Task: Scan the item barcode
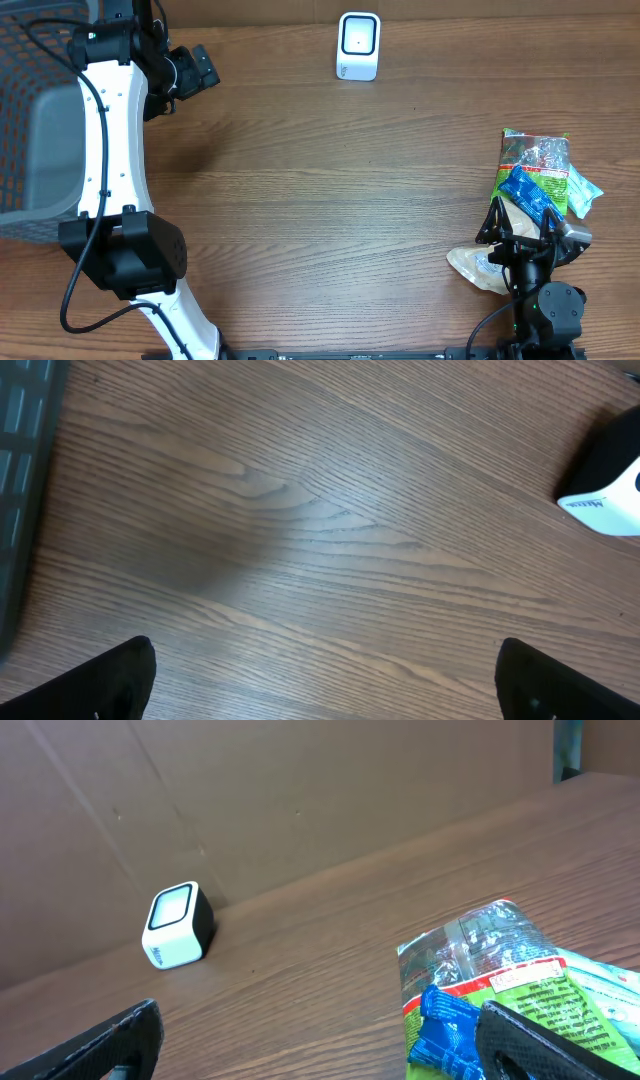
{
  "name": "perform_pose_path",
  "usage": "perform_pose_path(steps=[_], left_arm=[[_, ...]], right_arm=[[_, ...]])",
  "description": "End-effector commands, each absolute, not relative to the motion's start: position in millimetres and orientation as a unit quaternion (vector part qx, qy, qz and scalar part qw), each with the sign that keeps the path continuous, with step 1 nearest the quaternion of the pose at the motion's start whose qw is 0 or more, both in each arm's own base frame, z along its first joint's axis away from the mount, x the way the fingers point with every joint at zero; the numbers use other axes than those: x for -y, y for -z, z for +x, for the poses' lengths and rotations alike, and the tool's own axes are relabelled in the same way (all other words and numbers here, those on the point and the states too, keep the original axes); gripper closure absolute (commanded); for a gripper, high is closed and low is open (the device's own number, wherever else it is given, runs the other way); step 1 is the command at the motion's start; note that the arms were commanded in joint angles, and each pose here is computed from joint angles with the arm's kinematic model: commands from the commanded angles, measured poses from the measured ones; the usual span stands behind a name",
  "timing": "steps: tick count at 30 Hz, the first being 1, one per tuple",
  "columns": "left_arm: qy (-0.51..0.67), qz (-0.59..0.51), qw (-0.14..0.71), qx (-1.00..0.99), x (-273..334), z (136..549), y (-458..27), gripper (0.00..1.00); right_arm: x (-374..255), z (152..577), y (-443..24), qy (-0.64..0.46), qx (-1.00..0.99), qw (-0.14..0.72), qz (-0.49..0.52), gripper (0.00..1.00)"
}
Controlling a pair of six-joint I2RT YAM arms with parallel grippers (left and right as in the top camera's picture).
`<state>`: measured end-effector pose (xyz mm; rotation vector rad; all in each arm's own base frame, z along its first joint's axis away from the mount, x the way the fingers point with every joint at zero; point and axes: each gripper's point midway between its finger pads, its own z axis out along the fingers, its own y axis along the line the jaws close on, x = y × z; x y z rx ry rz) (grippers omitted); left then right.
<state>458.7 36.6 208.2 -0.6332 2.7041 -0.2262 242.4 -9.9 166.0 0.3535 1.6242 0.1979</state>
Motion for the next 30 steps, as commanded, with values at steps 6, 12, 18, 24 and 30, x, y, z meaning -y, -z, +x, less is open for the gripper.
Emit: perform_pose_path(steps=[6,12,18,24,30], left_arm=[[0.083,-0.176,0.227,-0.954,-7.6,448.0,-252.8,0.0],[-0.013,-0.14,0.396,-0.908,4.4,425.0,-360.3,0.0],[0.041,-0.058,0.536,-0.841,43.5,392.9,-446.1,0.0],[0.06,0.092,0.615,-0.781,64.6,365.0,-432.6,0.0],[0.035,0.141,0.647,-0.748,52.8,327.7,-349.8,0.0]], right_arm=[[10.8,241.8,-169.8,-0.085,-0.715,0.676,0.158,0.0],[10.8,241.8,-169.8,-0.085,-0.715,0.676,0.158,0.0],[10.8,241.8,-169.8,-0.085,-0.715,0.676,0.158,0.0],[10.8,241.8,-169.8,-0.085,-0.715,0.676,0.158,0.0],[10.8,241.8,-169.8,-0.085,-0.715,0.676,0.158,0.0]])
